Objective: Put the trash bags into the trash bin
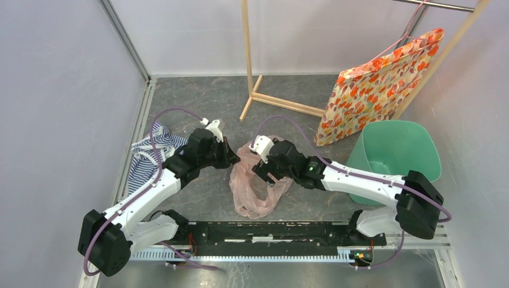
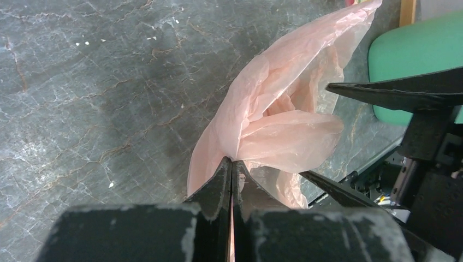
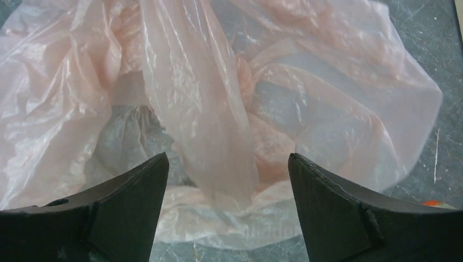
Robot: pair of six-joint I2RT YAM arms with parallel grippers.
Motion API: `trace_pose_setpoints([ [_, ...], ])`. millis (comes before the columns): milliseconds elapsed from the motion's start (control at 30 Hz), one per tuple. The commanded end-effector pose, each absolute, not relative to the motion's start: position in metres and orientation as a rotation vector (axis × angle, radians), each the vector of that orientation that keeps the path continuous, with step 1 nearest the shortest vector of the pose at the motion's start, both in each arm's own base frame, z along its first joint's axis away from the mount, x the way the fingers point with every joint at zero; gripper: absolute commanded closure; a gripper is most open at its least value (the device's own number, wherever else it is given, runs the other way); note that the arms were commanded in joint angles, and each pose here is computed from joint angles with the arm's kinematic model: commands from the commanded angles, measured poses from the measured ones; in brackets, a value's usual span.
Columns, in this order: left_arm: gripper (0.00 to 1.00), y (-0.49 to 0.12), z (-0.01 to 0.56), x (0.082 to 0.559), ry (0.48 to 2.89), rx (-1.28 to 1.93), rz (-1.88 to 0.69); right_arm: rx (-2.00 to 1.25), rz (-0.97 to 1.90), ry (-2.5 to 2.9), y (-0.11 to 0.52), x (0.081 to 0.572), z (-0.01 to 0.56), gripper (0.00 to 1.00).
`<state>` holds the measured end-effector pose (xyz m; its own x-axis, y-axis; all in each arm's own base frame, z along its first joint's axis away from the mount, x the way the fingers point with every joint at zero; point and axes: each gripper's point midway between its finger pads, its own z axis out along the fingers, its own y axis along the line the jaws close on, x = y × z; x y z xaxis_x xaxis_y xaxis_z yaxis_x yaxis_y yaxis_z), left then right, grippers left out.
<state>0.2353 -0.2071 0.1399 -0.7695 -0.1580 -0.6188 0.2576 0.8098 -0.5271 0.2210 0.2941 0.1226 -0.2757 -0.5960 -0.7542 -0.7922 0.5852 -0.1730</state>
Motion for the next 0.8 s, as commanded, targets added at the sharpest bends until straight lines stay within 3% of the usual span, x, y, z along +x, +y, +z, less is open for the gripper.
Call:
trace_pose_setpoints([
  [0, 0.98, -0.218, 0.164, 0.241, 2.252, 0.172, -0.848, -1.044, 0.328, 1.890, 0.315, 0.238, 0.139, 0.17],
  [67, 0.95, -0.220, 0.165, 0.240, 2.253, 0.184, -0.864, -1.003, 0.371, 1.879, 0.322, 0.239, 0.149, 0.34],
  [100, 0.92, -0.221, 0.166, 0.240, 2.253, 0.186, -0.868, -0.991, 0.379, 1.877, 0.324, 0.241, 0.153, 0.49],
  [167, 0.78, -0.222, 0.173, 0.240, 2.247, 0.172, -0.883, -0.919, 0.370, 1.920, 0.324, 0.246, 0.160, 0.91],
  [200, 0.69, -0.222, 0.178, 0.240, 2.241, 0.160, -0.885, -0.885, 0.340, 1.944, 0.321, 0.249, 0.163, 1.00],
  [333, 0.44, -0.213, 0.207, 0.239, 2.201, 0.077, -0.874, -0.730, 0.323, 2.031, 0.309, 0.262, 0.176, 1.00],
  [400, 0.37, -0.205, 0.219, 0.236, 2.182, 0.022, -0.864, -0.662, 0.382, 2.050, 0.308, 0.265, 0.186, 1.00],
  [600, 0.35, -0.179, 0.227, 0.219, 2.140, -0.128, -0.837, -0.538, 0.519, 2.080, 0.304, 0.277, 0.206, 1.00],
  [767, 0.41, -0.151, 0.201, 0.204, 2.142, -0.309, -0.768, -0.515, 0.611, 2.091, 0.299, 0.284, 0.207, 1.00],
])
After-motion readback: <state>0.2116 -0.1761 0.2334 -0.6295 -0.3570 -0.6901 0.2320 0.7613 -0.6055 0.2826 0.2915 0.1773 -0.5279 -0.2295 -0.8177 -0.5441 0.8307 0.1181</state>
